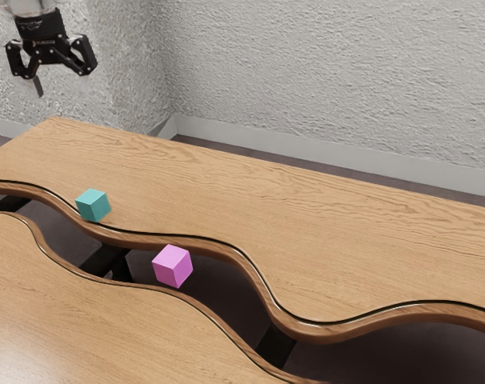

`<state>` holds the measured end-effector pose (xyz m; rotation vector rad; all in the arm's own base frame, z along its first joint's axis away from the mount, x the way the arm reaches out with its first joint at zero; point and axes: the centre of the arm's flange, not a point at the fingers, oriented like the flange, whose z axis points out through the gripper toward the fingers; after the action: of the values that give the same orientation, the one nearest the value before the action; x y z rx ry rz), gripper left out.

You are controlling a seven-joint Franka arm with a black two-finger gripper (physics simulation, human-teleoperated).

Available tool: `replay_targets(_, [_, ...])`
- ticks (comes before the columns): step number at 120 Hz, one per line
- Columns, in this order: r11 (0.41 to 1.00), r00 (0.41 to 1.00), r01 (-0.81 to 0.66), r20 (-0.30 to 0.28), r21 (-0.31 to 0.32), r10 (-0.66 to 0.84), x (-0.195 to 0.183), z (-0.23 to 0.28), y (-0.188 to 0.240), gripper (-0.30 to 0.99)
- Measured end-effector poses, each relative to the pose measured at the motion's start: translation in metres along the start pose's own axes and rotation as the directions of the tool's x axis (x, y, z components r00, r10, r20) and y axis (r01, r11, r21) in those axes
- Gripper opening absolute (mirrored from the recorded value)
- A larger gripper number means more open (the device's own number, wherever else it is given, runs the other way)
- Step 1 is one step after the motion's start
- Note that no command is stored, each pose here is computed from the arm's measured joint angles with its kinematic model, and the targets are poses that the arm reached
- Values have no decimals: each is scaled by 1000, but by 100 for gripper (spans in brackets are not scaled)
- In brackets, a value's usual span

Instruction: Pick up the blue block with one arm, and put the blue block on the pink block with one arm

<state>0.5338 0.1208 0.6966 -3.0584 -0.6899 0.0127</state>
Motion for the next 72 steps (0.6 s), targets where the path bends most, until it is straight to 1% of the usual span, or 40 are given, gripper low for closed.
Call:
replay_targets(10, [1000,1000,-8,6,2,8,-5,0,18,69])
replay_targets(12, [1000,1000,-6,-16,-3,6,-9,-13,19,69])
replay_targets(19, [999,986,10,-167,-32,-15,-44,-95,14,69])
replay_targets(22, [999,976,20,-217,-39,-28,-64,-122,10,69])
replay_targets(26, [999,967,30,-252,-43,-40,-84,-144,7,69])
replay_targets(30, [998,963,35,-264,-44,-46,-96,-154,8,69])
replay_targets(38, [999,965,28,-258,-43,-39,-106,-158,18,69])
replay_targets(51, [999,973,0,-232,-42,-10,-104,-148,42,69])
replay_targets(57, [999,979,-15,-206,-39,7,-98,-137,55,69])
replay_targets(66, [1000,989,-14,-149,3,15,-96,-109,66,69])
replay_targets(72, [999,994,11,-112,46,-6,-108,-85,61,69])
